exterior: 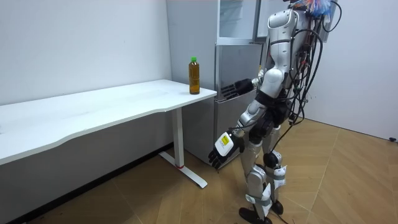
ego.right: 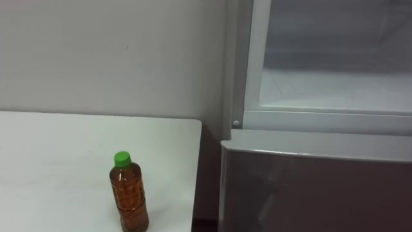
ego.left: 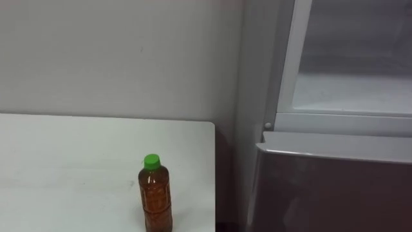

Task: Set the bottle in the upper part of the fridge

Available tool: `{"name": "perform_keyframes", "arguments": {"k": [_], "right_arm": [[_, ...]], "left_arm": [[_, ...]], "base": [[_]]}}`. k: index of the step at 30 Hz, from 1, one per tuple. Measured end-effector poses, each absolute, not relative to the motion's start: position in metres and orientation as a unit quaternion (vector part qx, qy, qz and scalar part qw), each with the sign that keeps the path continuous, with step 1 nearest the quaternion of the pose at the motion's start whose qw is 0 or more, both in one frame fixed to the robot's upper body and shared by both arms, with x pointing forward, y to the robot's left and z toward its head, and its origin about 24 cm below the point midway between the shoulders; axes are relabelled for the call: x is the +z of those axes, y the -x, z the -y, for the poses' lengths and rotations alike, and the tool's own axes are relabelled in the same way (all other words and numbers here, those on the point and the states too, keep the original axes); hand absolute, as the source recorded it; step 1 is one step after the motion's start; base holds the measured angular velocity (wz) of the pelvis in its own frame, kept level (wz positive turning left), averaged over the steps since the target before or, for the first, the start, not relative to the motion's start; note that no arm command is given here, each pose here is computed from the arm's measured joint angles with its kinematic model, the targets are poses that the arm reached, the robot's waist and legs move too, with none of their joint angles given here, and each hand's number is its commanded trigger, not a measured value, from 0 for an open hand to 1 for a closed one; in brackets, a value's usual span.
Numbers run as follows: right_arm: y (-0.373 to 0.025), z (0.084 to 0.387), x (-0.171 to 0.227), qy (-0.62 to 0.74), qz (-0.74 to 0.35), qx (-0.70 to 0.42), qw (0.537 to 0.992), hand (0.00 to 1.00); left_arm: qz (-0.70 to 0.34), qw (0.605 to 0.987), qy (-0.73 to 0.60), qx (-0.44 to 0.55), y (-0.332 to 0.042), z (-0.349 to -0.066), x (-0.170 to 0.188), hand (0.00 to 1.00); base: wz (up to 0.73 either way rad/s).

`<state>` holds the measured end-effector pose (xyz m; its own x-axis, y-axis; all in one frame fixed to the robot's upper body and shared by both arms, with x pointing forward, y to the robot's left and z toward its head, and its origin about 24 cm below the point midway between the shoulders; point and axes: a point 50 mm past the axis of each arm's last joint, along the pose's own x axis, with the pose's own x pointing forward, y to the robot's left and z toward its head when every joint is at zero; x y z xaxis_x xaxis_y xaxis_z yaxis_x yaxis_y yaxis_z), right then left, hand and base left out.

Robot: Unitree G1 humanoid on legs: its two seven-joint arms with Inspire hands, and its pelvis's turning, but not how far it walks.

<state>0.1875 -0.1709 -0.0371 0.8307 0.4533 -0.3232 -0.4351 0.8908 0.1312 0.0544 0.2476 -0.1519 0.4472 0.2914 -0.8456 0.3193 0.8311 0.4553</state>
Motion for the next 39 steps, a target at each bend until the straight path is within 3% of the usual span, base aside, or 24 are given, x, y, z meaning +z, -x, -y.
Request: {"name": "perform_keyframes", "arguments": {"k": [5,16,27,39], "right_arm": [[-0.194,0.165,-0.016,-0.010,-0.131,0.272,0.953,0.00],[-0.222,0.148,0.070,0.018,0.058,0.320,0.945,0.00],[-0.226,0.139,0.099,0.027,0.122,0.340,0.932,0.00],[-0.234,0.122,0.098,0.011,0.120,0.318,0.940,0.00]], "left_arm": [[-0.523,0.799,-0.296,-0.009,-0.055,-0.249,-0.151,0.00],[-0.530,0.791,-0.306,-0.016,-0.054,-0.251,-0.151,0.00],[-0.543,0.778,-0.314,-0.028,-0.048,-0.248,-0.154,0.00],[-0.513,0.791,-0.331,-0.035,-0.066,-0.242,-0.151,0.00]], "base": [[0.07],[0.01],[-0.01],[0.06]]}}
